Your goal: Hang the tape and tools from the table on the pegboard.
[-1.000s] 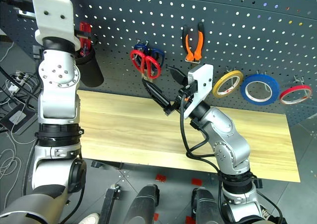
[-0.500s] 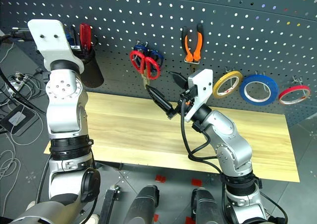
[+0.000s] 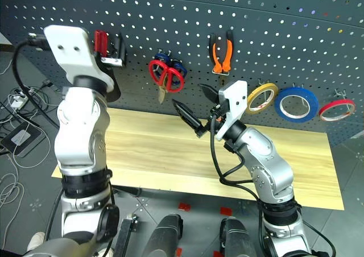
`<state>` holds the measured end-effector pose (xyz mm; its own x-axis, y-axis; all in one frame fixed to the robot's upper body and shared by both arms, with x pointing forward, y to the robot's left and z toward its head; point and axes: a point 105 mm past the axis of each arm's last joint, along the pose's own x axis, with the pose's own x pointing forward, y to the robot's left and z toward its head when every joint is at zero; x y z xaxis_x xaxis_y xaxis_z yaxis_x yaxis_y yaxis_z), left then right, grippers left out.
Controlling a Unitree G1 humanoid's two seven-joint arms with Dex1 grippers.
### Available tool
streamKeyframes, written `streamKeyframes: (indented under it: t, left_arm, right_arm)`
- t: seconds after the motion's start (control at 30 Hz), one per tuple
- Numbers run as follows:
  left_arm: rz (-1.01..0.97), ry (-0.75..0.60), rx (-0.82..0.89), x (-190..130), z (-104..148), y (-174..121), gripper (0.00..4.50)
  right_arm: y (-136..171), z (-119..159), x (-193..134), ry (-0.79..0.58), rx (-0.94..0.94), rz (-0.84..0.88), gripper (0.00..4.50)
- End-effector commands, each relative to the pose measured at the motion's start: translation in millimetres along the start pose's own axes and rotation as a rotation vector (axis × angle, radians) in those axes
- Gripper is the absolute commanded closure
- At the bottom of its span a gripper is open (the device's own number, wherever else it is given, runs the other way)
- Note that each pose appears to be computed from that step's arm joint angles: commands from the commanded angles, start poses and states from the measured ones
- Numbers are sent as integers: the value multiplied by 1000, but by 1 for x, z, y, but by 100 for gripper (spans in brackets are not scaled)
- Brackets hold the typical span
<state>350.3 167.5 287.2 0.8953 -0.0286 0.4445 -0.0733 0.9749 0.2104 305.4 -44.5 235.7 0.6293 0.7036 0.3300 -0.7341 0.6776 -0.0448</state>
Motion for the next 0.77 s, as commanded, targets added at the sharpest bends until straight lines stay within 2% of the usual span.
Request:
streamKeyframes:
  t: [0.03, 0.33, 0.53, 0.77]
  left_arm:
    - [-71, 31, -3, -24, -7, -14, 3]
    - [-139, 307, -79, -71, -78, -29, 3]
    - [-266, 563, -236, -100, -141, -56, 3]
    - [-294, 657, -209, -112, -172, -53, 3]
  right_arm:
    - [-9, 13, -16, -40, -105, -101, 0]
    - [-28, -24, -60, 126, -195, -353, 0]
    - [-65, -78, -110, 382, -236, -639, 0]
    - [-79, -110, -153, 527, -114, -864, 0]
